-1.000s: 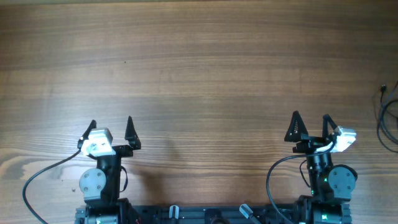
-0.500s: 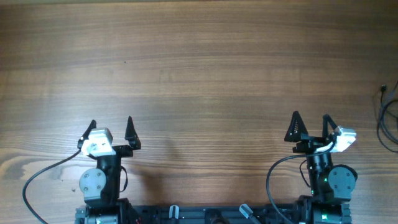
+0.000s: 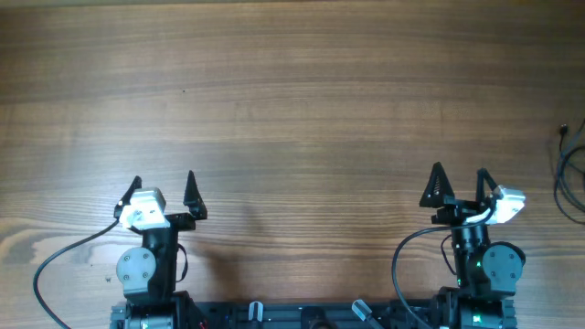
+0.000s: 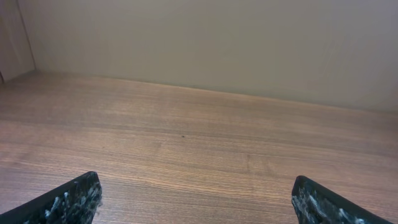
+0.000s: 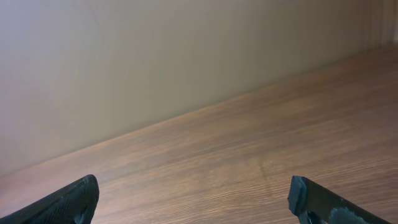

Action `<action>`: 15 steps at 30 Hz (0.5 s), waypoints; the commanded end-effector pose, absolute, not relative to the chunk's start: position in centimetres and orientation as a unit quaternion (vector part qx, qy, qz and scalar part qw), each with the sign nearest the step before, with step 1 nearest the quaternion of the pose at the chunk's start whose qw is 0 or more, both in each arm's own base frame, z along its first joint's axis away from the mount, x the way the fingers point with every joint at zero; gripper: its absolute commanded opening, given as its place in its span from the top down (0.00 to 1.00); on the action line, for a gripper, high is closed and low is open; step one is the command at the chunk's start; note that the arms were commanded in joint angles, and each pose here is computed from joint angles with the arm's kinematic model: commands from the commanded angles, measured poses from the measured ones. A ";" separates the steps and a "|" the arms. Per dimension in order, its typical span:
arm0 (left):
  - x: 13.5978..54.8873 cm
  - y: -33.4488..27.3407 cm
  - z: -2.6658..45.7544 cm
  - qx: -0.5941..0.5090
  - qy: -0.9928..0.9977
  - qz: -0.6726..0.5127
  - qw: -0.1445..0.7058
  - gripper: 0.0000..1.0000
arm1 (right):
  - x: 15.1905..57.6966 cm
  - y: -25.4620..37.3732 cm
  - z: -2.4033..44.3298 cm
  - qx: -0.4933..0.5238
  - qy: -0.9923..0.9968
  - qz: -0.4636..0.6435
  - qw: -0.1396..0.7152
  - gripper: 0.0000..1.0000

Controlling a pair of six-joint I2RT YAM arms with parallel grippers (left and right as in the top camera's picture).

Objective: Untangle cables

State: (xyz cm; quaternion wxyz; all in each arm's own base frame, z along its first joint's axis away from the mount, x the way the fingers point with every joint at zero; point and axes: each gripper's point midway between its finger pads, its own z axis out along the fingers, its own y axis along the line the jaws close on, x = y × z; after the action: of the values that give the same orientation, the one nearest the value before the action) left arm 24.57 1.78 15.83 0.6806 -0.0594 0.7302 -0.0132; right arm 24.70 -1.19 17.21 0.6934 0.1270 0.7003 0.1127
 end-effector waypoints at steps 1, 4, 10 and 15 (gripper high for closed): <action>24.6 1.5 15.7 -0.047 0.732 -0.012 0.680 0.00 | 24.6 -1.6 17.5 0.084 0.702 0.050 0.705 0.00; 24.6 1.5 15.7 -0.047 0.732 -0.012 0.680 0.00 | 24.7 -1.6 17.3 0.028 0.710 -0.005 0.704 0.00; 24.6 1.5 15.7 -0.047 0.732 -0.012 0.680 0.00 | 25.0 -1.7 16.1 -0.033 0.729 -0.063 0.681 0.00; 24.6 1.5 15.7 -0.047 0.732 -0.012 0.680 0.00 | 25.2 -1.6 14.7 -0.040 0.748 -0.063 0.659 0.00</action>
State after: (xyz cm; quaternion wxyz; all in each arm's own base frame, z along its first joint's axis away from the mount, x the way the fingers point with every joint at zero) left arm 24.57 1.78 15.81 0.6804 -0.0592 0.7303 -0.0131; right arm 25.07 -1.49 15.40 0.6728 -0.0206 0.7384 -0.0409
